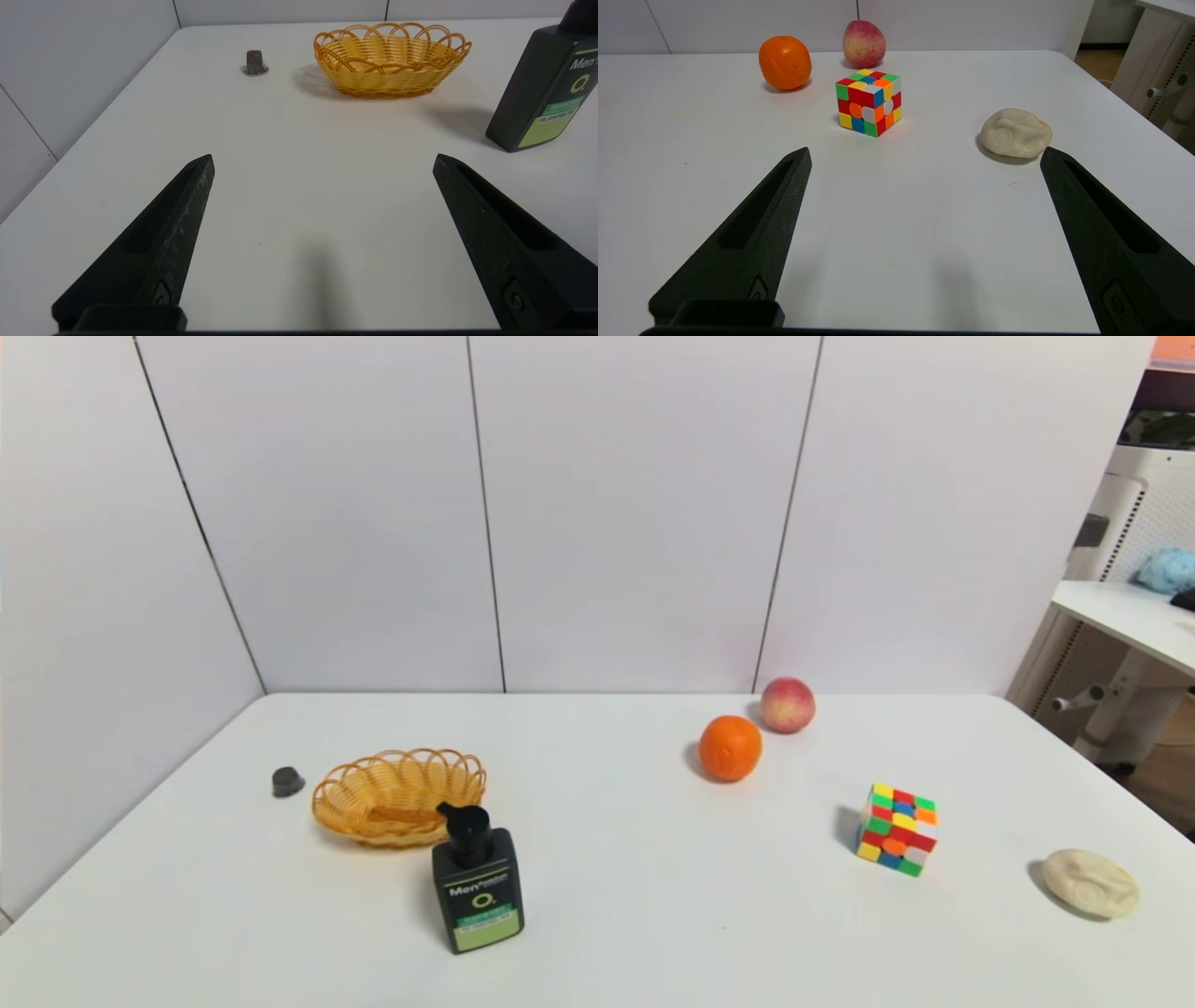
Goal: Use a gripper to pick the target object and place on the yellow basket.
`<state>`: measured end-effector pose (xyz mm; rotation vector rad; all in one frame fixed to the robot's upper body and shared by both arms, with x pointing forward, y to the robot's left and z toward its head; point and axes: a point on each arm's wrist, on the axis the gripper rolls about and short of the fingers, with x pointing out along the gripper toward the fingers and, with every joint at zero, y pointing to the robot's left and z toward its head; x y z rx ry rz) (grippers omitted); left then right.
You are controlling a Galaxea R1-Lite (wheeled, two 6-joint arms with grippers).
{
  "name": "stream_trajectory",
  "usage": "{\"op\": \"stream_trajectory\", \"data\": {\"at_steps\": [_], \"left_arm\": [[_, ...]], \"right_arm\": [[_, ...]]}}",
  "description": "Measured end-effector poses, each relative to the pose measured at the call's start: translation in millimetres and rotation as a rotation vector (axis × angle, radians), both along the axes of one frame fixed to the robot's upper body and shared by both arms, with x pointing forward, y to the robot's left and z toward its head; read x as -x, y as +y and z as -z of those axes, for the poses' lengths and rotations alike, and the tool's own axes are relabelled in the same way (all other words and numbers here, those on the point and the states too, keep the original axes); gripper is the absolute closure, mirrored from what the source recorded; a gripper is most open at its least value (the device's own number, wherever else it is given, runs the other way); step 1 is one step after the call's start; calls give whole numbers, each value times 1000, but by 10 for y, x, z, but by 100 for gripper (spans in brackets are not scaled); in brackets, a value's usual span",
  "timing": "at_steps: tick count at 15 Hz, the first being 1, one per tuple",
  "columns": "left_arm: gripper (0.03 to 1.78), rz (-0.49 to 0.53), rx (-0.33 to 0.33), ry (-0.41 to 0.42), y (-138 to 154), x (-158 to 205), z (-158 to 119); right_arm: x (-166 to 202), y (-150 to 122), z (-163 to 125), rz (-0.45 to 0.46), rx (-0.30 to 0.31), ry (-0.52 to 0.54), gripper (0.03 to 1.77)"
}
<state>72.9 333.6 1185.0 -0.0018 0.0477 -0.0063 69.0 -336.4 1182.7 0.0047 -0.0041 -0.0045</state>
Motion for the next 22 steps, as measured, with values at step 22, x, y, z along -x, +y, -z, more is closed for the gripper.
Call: {"op": "stream_trajectory", "data": {"at_steps": [22], "left_arm": [[12, 1072, -408, 286, -1226, -2070, -1452]], "right_arm": [[0, 0, 0, 0, 0, 0, 11]]}}
